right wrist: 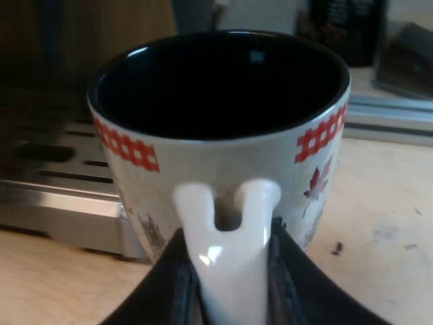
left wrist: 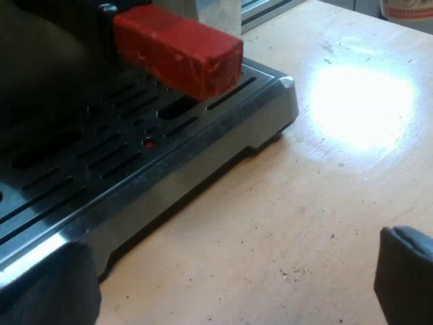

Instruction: Place mug into machine

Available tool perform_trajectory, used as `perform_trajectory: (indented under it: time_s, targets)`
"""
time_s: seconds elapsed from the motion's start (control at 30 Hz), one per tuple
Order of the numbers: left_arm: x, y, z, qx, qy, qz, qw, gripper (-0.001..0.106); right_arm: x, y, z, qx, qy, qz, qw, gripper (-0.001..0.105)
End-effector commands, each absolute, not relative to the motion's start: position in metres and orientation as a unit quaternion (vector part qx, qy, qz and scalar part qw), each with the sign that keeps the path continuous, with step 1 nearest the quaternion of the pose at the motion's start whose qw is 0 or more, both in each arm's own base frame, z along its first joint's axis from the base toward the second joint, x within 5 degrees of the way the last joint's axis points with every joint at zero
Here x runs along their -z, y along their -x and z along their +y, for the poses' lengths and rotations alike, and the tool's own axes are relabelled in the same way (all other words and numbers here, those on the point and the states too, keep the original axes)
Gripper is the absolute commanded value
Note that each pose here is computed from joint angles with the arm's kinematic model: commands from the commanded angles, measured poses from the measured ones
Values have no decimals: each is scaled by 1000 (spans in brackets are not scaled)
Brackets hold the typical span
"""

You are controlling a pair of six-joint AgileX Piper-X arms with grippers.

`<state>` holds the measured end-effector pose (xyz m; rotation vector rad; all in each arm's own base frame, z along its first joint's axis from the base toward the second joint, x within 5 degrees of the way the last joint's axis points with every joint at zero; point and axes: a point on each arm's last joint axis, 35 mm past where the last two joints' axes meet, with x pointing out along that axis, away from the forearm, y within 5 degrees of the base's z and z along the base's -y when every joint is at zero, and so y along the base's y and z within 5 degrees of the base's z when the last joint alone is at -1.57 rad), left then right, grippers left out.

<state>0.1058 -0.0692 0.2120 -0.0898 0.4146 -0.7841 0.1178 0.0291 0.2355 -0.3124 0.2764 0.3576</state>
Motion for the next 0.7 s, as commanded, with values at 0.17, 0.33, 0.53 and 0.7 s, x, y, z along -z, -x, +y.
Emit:
perform_trajectory:
  time_s: [0.17,0.33,0.53,0.7]
  targets:
    - [-216,-107,-70,376,47,188,906,84,-254,-109,41,-256,155,68,952,0]
    - [-216,-107,-70,374,47,188,907,84,-255,-105,57,-279,166,54,944,0]
    - [-215,-107,-70,374,47,189,907,84,-245,-101,84,-318,154,56,934,0]
    - [-215,-108,-68,347,43,187,918,84,-232,-102,107,-320,146,26,936,0]
